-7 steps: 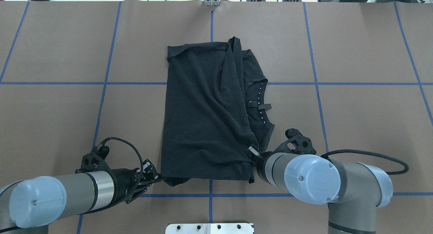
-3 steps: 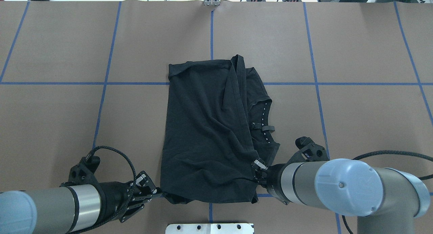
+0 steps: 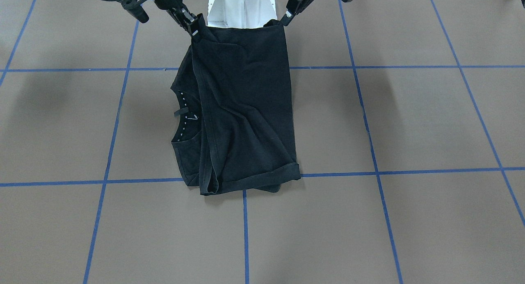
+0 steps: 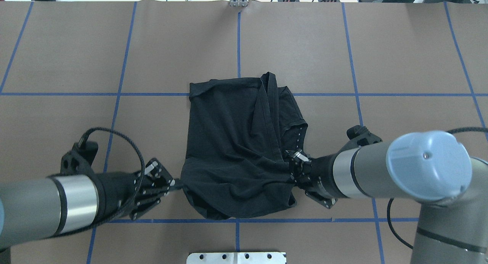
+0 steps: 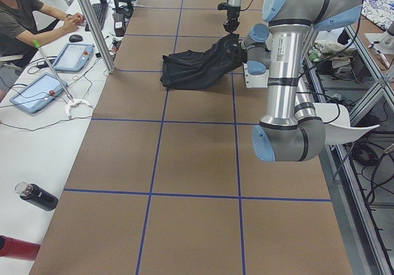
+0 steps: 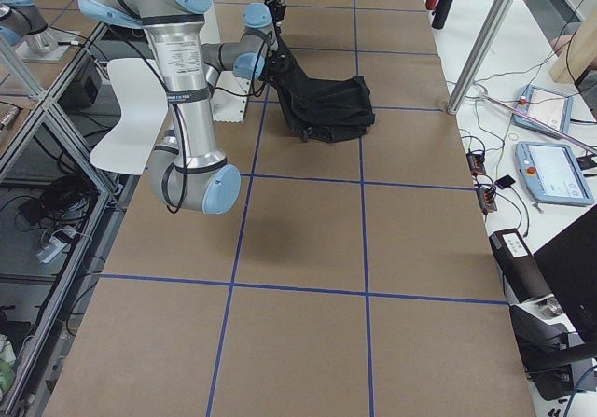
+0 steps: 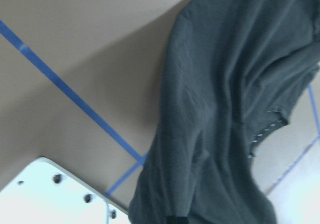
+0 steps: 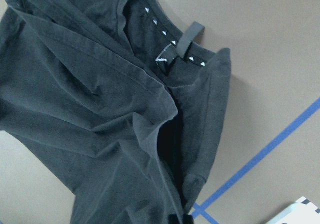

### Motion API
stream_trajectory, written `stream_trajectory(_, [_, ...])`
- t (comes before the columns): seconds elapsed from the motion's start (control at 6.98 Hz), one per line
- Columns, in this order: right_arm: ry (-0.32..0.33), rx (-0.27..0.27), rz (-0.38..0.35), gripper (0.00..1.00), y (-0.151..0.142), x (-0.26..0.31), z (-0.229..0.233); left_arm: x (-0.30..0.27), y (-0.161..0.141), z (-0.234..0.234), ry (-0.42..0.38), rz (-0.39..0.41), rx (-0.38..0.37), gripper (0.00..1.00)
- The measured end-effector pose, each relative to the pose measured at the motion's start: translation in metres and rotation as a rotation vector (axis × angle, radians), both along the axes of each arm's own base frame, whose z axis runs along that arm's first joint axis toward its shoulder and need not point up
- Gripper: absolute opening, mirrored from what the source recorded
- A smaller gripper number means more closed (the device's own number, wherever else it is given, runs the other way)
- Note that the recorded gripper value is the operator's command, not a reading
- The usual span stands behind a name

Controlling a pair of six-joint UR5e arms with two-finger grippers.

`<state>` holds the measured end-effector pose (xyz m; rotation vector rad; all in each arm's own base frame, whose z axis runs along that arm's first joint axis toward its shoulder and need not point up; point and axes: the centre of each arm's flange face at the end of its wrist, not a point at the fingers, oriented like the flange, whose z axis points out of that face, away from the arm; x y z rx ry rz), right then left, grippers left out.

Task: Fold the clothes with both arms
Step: 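Lift the near edge with both grippers and fold it toward the far edge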

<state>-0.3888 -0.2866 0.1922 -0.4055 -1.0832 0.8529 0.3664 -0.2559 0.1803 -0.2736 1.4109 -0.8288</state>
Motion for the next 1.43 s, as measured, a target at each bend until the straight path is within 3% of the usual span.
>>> stream_trajectory(0.29, [0.034, -0.064, 0.056, 0.00, -0.078, -0.009, 0.007, 0.014, -0.094, 0.003, -0.101, -0.087, 0.047, 0.00])
stream_trajectory(0.57, [0.084, -0.082, 0.065, 0.00, -0.146, -0.016, 0.023, 0.026, -0.178, 0.027, -0.190, -0.162, 0.061, 0.00])
stream_trajectory(1.15, [0.110, -0.056, 0.044, 0.00, -0.259, -0.049, 0.054, 0.046, -0.268, 0.055, -0.217, -0.240, 0.049, 0.00])
stream_trajectory(1.29, [0.117, -0.055, 0.038, 0.55, -0.282, -0.057, 0.056, 0.058, -0.295, 0.066, -0.219, -0.255, 0.046, 0.36])
stream_trajectory(1.43, [0.132, -0.062, 0.039, 1.00, -0.304, -0.069, 0.055, 0.070, -0.327, 0.081, -0.231, -0.273, 0.047, 0.93])
